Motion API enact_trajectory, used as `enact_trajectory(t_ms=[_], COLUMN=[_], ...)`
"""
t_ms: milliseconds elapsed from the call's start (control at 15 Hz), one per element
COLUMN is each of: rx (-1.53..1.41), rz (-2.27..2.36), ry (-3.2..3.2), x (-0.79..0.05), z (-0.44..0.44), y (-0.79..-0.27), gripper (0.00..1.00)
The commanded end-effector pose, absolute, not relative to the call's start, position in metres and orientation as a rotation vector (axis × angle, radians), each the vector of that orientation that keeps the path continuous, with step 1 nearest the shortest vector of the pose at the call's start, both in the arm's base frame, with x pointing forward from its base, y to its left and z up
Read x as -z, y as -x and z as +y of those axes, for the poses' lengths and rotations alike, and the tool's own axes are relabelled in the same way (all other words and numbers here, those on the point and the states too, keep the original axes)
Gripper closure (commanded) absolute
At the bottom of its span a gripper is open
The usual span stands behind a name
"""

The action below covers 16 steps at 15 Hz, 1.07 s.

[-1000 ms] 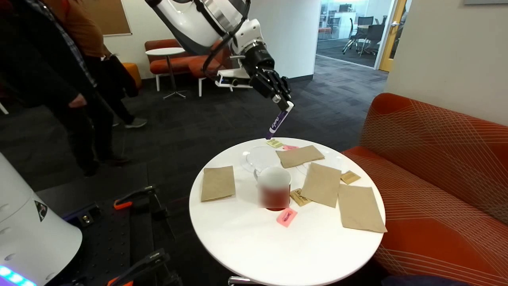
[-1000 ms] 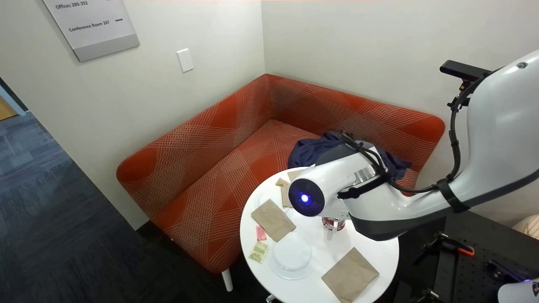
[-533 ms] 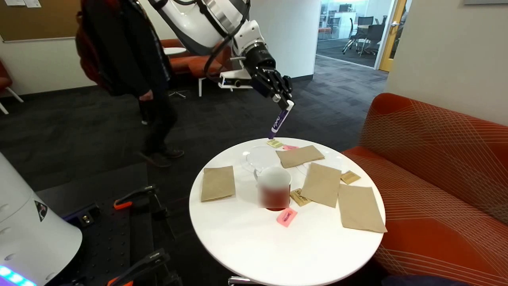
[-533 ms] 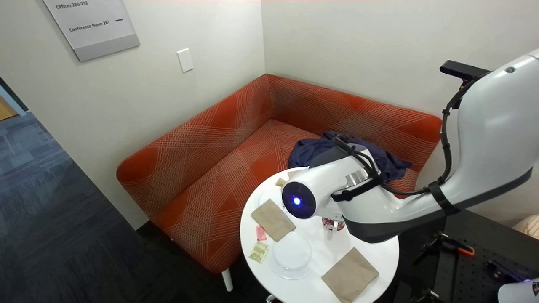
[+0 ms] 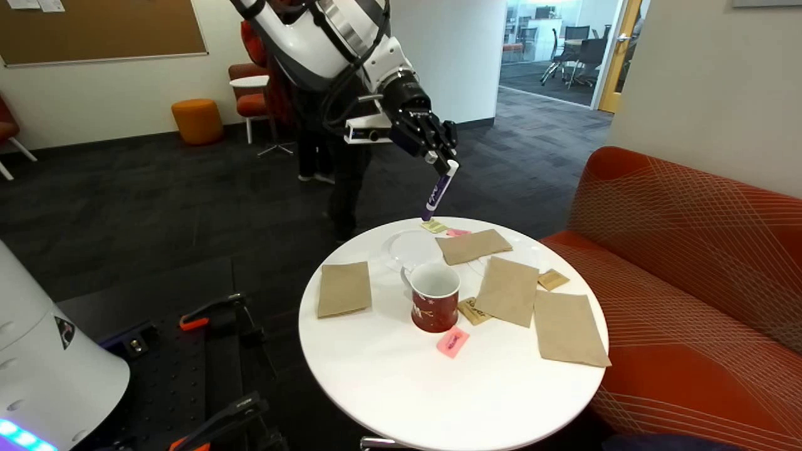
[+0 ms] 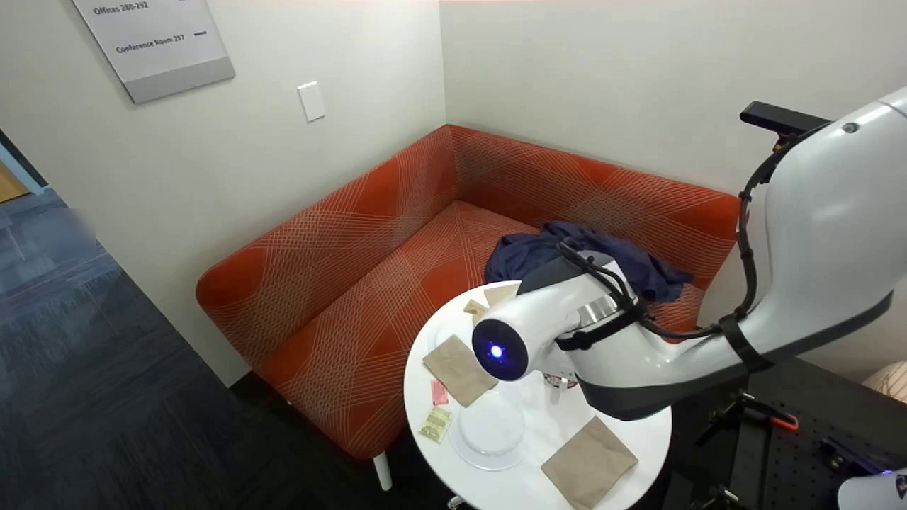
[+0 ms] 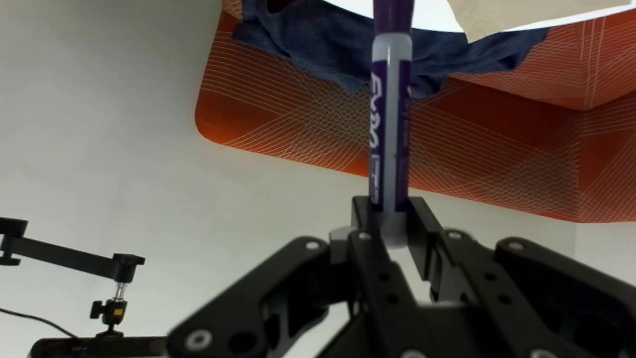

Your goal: Move the maroon cup to the middle of the table, then put the marker in the cup, then put the marker on the right side of the marker

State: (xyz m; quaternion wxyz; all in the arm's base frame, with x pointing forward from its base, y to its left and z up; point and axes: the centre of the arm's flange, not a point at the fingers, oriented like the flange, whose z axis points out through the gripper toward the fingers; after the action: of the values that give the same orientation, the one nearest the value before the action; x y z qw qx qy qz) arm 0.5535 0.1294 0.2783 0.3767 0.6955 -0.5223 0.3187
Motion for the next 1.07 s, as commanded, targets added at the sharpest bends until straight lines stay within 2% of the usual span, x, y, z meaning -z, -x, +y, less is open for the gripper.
enact_trajectory(t_ms=[0,1000], rx=[-0.882,-0.908], rz=[-1.390,-1.429], ry=[-1.664,-1.566], x=[-0.273,-0.206], z=[0.137,0.116], y=[-0.553,-0.563], gripper=[0.95,0.95])
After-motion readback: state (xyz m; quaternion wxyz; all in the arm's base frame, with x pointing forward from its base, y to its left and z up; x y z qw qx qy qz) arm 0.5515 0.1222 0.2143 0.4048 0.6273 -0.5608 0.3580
